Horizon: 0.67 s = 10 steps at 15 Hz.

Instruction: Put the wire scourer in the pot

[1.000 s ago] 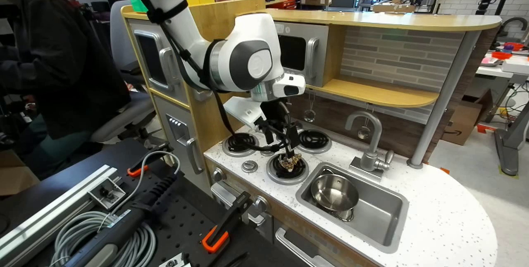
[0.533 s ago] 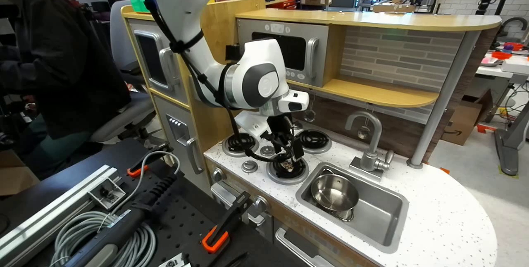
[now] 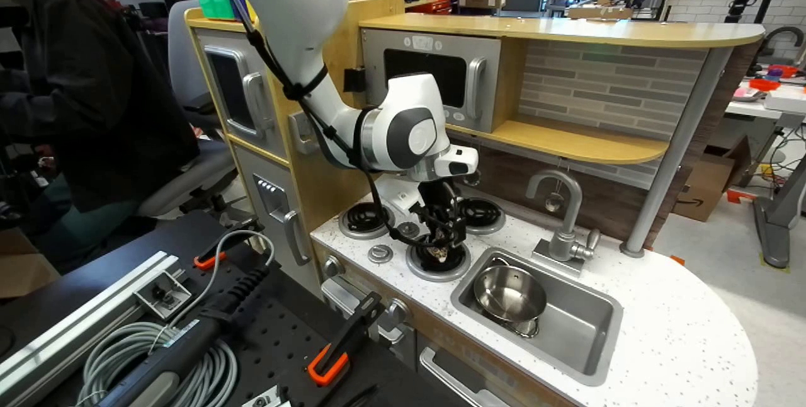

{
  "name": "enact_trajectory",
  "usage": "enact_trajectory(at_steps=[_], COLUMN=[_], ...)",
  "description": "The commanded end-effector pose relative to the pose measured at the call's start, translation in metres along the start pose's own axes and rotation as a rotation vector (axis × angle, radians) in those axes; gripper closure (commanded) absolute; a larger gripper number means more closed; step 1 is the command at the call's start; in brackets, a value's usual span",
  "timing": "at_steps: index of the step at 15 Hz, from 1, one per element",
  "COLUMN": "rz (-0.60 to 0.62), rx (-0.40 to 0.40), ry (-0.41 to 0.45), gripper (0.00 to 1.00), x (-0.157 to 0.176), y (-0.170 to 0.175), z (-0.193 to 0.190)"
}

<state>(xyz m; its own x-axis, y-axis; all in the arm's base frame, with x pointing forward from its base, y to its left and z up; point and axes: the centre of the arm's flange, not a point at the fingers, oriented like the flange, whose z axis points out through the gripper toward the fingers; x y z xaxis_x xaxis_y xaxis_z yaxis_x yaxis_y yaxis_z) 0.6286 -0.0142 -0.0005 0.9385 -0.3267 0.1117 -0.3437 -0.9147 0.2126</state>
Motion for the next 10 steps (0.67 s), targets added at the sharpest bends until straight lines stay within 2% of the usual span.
enact_trajectory(at_steps=[1,4,5,6,7,9,10], rz=[0.022,0.035,0.052,0.082,0.107,0.193,0.228], rx=[-0.012,0.004,0.007,0.002,-0.002,-0.041,-0.061], ry=[-0.018,-0.055,-0.06,-0.071,-0.081,-0.114,-0.123], gripper=[0.73,0.94,0.98,1.0,0.96,0.96,0.96], x=[0.014,0.017,0.019,0.024,0.029,0.049,0.058], y=[-0.004,0.016,0.025,0.039,0.051,0.079,0.082], z=[-0.004,-0.026,-0.031,-0.035,-0.034,-0.018,0.0])
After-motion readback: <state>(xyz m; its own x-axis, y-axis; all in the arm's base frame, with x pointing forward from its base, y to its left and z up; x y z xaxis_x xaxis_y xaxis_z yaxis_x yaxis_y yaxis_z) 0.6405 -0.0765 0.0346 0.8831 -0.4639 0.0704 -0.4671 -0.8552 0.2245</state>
